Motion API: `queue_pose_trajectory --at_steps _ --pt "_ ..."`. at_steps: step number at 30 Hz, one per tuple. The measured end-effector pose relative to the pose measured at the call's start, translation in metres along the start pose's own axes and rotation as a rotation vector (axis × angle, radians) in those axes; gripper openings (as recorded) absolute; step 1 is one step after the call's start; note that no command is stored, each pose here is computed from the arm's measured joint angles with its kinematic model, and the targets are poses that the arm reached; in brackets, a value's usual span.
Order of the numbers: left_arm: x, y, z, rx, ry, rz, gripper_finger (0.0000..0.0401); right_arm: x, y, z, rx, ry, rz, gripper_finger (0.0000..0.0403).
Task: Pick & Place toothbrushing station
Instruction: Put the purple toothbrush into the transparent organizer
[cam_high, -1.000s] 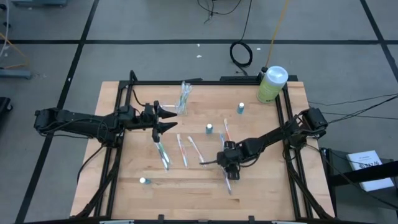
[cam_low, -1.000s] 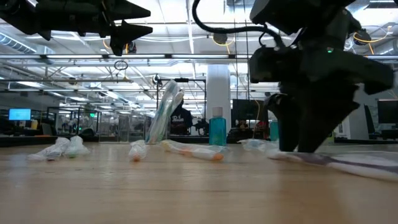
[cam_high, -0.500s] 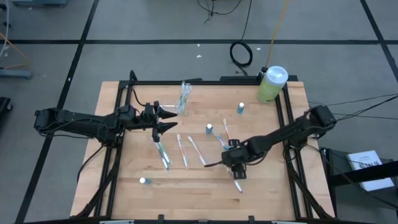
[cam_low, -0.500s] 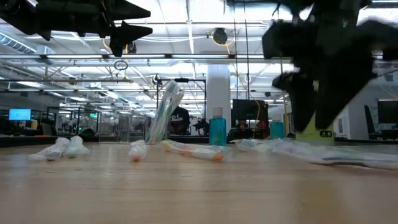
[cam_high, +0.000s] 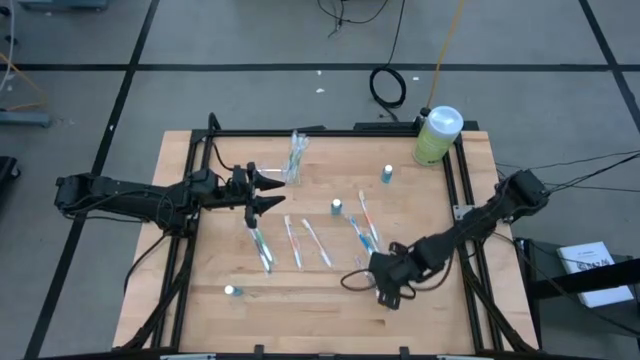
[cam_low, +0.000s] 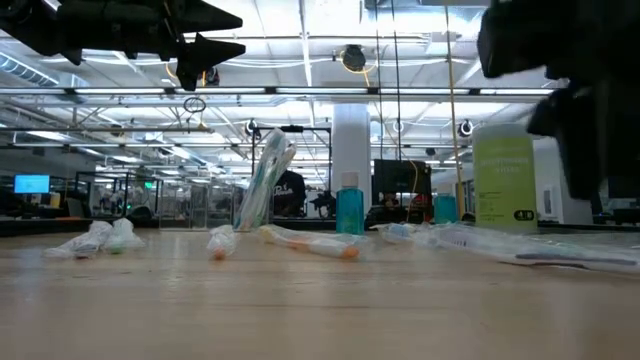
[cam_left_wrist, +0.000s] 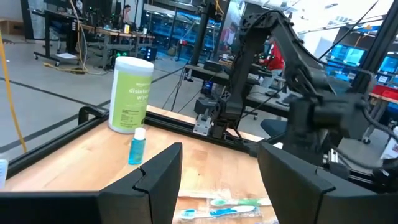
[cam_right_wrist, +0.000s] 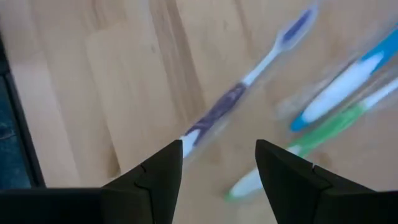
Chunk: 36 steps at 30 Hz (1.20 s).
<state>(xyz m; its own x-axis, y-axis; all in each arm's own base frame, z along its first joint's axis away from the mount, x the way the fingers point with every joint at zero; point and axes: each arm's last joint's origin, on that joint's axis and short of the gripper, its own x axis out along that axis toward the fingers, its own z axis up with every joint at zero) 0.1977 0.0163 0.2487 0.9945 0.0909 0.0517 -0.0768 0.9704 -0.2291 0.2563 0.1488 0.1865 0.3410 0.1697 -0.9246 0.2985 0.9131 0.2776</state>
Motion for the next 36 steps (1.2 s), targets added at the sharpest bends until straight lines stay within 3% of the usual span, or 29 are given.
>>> queue_pose_trajectory --at_steps 9,16,26,36 --pt "0.0 0.0 -0.001 -0.009 0.006 0.001 0.0216 0.046 0.007 -0.008 0.137 0.027 -0.07 0.0196" --pt "0.0 0.0 -0.002 -0.016 0.017 0.027 0.0216 0.044 0.011 -0.01 0.183 -0.028 -0.068 0.0196" --pt "0.0 0.001 -0.003 -0.033 0.017 0.051 0.0216 0.026 0.033 -0.012 0.148 -0.143 0.012 0.0196" --pt "0.0 0.001 -0.003 -0.026 0.017 0.051 0.0216 0.058 0.045 -0.009 0.071 -0.066 -0.112 0.0171"
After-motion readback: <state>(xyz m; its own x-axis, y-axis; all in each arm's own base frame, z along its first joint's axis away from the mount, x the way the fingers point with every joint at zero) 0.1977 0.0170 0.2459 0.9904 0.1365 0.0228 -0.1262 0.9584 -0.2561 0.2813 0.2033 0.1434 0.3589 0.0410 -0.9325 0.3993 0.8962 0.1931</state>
